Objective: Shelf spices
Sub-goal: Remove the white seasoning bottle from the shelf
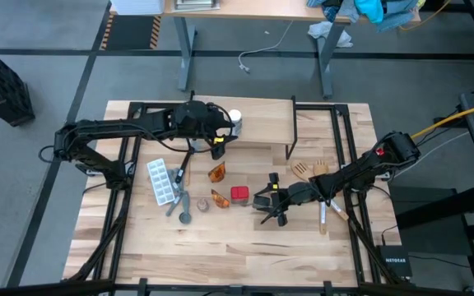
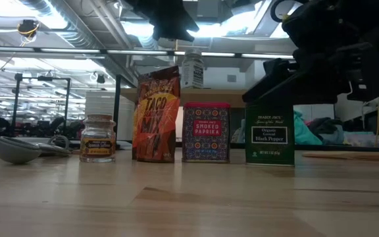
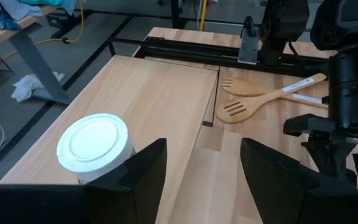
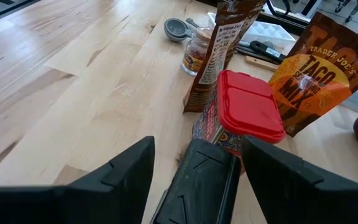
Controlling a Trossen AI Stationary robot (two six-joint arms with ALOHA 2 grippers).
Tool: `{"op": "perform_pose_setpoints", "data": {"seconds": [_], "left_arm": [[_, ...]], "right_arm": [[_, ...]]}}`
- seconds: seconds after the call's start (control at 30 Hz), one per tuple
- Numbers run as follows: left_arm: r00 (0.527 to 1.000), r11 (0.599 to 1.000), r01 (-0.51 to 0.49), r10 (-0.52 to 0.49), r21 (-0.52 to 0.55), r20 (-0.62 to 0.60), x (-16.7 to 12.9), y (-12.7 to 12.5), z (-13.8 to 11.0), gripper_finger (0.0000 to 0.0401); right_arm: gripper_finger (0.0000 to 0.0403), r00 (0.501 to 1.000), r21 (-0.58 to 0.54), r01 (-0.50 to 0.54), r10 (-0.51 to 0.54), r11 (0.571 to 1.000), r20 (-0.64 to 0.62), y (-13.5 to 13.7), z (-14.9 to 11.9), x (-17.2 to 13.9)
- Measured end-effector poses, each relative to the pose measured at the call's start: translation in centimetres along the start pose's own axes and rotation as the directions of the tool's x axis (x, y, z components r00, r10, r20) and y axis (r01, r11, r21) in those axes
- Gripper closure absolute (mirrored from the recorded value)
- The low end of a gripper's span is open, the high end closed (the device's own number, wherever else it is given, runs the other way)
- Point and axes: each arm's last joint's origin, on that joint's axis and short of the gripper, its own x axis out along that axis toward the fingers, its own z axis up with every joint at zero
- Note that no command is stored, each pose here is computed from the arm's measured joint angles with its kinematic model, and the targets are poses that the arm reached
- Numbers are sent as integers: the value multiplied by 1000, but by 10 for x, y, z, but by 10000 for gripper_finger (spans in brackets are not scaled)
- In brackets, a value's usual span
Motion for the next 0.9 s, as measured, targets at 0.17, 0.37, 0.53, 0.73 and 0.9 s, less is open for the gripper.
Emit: {"op": "perform_pose_setpoints", "data": {"seconds": [0.17, 0.37, 0.53, 0.73, 0.9], "left_arm": [[1000, 1000, -5, 5, -2, 2, 0, -2, 0, 202], [1000, 1000, -10, 10, 7, 1, 0, -1, 0, 145], [1000, 998, -6, 6, 59, 1, 0, -3, 0, 82], [1000, 996, -5, 6, 85, -7, 0, -3, -1, 65], [1000, 998, -4, 5, 61, -26, 0, -3, -2, 65]], "right_arm": [[157, 1000, -24, 2, -2, 1000, 10, 0, 3, 1], [157, 1000, -107, 8, -5, 994, 26, -1, 9, 3], [157, 1000, -112, 9, -6, 994, 26, -1, 9, 3], [157, 1000, -113, 15, -12, 994, 23, -1, 9, 3], [157, 1000, -115, 13, -11, 993, 17, -1, 9, 3]]}}
